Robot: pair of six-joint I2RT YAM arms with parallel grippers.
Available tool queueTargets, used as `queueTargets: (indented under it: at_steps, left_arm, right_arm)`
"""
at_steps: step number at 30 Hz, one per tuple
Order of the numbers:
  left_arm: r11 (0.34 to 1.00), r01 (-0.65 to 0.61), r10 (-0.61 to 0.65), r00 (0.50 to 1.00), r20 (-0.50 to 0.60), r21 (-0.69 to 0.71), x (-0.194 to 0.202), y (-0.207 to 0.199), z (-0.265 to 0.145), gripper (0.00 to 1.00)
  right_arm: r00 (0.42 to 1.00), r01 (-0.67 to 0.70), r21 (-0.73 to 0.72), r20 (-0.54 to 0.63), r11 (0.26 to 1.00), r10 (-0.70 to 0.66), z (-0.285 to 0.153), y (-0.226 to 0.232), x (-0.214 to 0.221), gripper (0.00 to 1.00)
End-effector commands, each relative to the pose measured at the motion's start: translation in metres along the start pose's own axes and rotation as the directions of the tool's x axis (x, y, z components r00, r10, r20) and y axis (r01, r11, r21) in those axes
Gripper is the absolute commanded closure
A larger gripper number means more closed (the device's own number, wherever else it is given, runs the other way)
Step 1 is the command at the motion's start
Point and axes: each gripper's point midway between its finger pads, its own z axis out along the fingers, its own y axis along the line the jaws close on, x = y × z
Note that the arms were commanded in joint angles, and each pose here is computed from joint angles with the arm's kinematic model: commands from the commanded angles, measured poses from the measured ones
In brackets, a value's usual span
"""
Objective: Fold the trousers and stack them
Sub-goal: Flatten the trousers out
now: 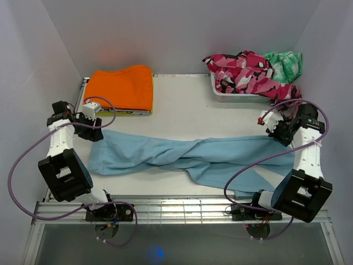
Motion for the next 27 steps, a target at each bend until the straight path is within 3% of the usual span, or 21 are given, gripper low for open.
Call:
queueTargets:
  at_steps: [1, 6, 12, 15, 18, 21, 25, 27]
  left_arm:
    - [0.999, -0.022, 0.024, 0.996, 0.086, -0.024, -0.021, -0.001, -0.017, 0.31]
    - [0.998, -0.063, 0.06, 0.995, 0.081, 0.032, -0.012, -0.012, -0.032, 0.29]
    - [0.986, -0.096, 0.1, 0.995, -0.024, 0.138, 0.043, -0.048, -0.041, 0.28]
    - [0.968, -0.164, 0.179, 0.982, -0.064, 0.191, 0.075, -0.07, -0.037, 0.28]
    - [0.965, -0.2, 0.213, 0.975, -0.065, 0.169, 0.085, -0.07, -0.03, 0.28]
    - [0.984, -0.117, 0.119, 0.993, -0.011, 0.133, 0.063, -0.052, -0.021, 0.3]
    - [0.993, -0.016, -0.003, 0.985, 0.172, 0.114, -0.018, -0.016, -0.032, 0.3]
    - [0.989, 0.079, -0.103, 0.975, 0.199, 0.128, -0.038, -0.004, -0.029, 0.29]
  right_arm:
    - [0.997, 0.035, 0.082, 0.061, 0.996, -0.04, -0.029, -0.028, -0.015, 0.92]
    - [0.984, -0.036, 0.163, 0.176, 0.986, 0.007, -0.067, -0.056, -0.042, 0.92]
    - [0.96, -0.084, 0.203, 0.279, 0.976, 0.024, -0.1, -0.065, -0.075, 0.92]
    - [0.953, -0.094, 0.251, 0.302, 0.963, 0.014, -0.117, -0.076, -0.085, 0.92]
    - [0.947, -0.076, 0.304, 0.319, 0.95, -0.027, -0.129, -0.078, -0.093, 0.92]
    - [0.948, 0.052, 0.305, 0.284, 0.951, -0.143, -0.126, -0.056, -0.091, 0.92]
    - [0.948, 0.209, 0.274, 0.178, 0.939, -0.264, -0.106, -0.013, -0.067, 0.92]
    - [0.95, 0.251, 0.265, 0.117, 0.931, -0.29, -0.094, -0.001, -0.051, 0.92]
